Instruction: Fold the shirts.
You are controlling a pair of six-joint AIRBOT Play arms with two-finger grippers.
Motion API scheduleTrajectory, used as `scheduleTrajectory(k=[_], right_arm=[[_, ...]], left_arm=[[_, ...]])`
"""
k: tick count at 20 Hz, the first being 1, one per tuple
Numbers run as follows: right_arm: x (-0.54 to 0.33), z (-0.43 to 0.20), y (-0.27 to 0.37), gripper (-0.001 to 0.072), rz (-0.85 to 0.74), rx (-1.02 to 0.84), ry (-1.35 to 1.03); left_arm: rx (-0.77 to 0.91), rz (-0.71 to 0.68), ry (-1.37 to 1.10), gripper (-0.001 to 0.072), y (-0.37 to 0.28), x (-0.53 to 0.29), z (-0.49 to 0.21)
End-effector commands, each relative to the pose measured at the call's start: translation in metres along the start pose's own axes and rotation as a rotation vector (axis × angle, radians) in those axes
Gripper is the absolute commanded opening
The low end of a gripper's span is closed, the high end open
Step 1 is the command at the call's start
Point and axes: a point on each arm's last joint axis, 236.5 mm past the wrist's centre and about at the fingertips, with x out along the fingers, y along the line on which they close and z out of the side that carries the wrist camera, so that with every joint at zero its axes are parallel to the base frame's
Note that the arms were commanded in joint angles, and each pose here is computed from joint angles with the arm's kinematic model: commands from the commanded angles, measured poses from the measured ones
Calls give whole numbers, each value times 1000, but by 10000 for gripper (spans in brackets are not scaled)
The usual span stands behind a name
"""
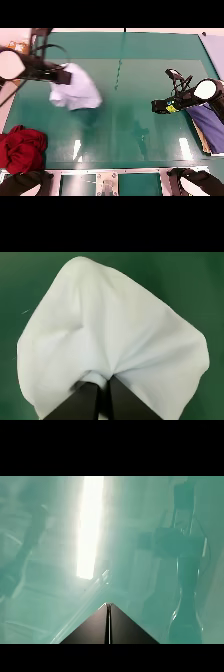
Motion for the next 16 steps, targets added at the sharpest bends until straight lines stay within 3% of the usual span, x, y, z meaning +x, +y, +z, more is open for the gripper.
scheduleTrajectory(k=[1, 2, 3, 4, 5, 7, 11, 16], right_arm=[[0, -4, 4, 24, 16, 6, 17], [0, -4, 4, 107, 16, 5, 17], [0, -4, 4, 193, 16, 5, 17], [-1, -4, 2, 201, 13, 10, 17], [-2, -2, -2, 223, 10, 23, 13], [-5, 3, -18, 354, -4, 72, -2], [-14, 14, -75, 356, -45, 237, -40], [36, 0, -111, 345, -30, 383, 28]], left_arm=[[16, -251, -35, 18, -103, 17, 12], [3, -296, 16, 144, -121, 35, 2], [-18, -324, 68, 515, -131, 51, -8], [-32, -332, 123, 720, -135, 65, -19], [-33, -321, 169, 720, -132, 74, -29], [-54, -283, 249, 720, -110, 78, -45], [-162, -182, 360, 720, -42, 81, -64], [-388, -117, 271, 720, 20, 122, -72]])
